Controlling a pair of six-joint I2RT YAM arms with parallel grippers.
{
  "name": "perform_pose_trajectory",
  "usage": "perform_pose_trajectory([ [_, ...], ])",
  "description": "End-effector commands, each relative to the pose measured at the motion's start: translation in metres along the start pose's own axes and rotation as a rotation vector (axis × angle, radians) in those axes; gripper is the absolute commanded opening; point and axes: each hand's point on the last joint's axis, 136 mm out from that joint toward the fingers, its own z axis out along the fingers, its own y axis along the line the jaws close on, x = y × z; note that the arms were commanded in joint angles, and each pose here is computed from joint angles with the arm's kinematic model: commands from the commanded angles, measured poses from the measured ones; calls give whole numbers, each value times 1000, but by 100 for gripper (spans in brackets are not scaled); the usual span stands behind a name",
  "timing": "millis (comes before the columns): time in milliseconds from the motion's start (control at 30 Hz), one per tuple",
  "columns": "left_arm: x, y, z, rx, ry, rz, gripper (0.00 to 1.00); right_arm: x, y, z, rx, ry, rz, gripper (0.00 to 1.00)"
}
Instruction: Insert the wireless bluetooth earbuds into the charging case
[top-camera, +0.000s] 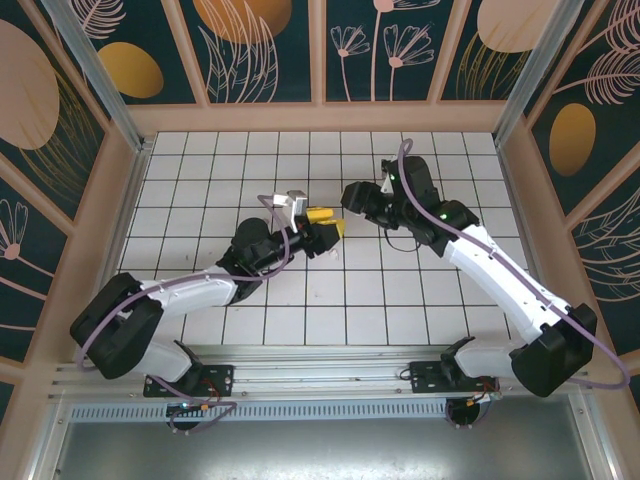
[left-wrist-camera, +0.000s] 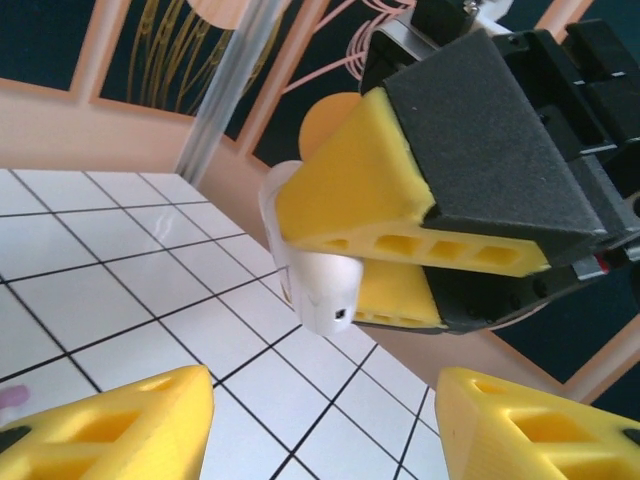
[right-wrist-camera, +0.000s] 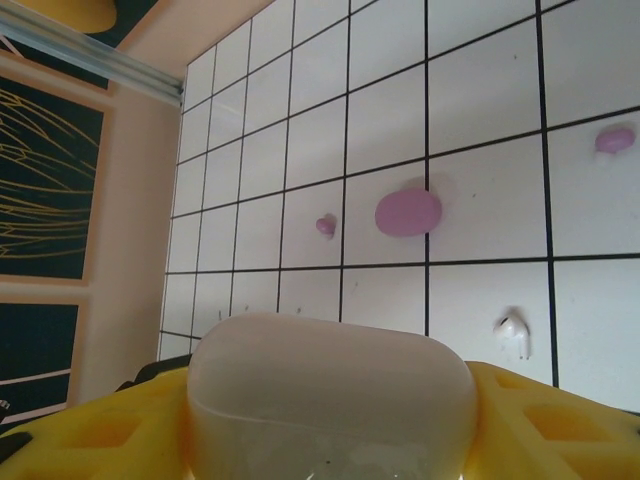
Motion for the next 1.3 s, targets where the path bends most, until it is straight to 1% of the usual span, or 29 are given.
perform_pose_trajectory([
  [0,-25,-29,6,138,-83,33,59,-7,11,-7,-59,-11,2,60],
  [67,-25,-26,10,133,-90,33,59,-8,15,-5,-96,-15,33,60],
  [133,-27,-16,13,97,-120,15,59,-8,17,-3,-123,-18,66,61],
  [233,-30,-10,15,91,-168,-4,59,-7,18,1,-149,-18,119,61],
  [467,-22,0,31,79,-140,1,54,-5,21,14,-188,0,176,60],
  [667,-21,9,39,49,-136,-17,43,-4,26,22,-178,27,167,63],
  [733,-21,11,42,51,-140,-28,37,-3,28,23,-178,28,162,63],
  [800,-22,12,43,53,-147,-41,28,-1,26,25,-168,27,161,63],
  [867,-25,12,43,59,-154,-54,23,-2,26,24,-165,22,156,64],
  [1033,-34,3,40,129,-161,-93,17,-9,36,16,-202,-18,96,76],
  [1100,-38,3,36,152,-162,-117,16,-13,43,9,-235,-42,64,85],
  [1133,-40,3,34,161,-167,-128,15,-15,47,5,-250,-55,45,88],
  [1267,-57,-2,22,235,-174,-158,15,-28,63,-21,-306,-143,-30,89],
])
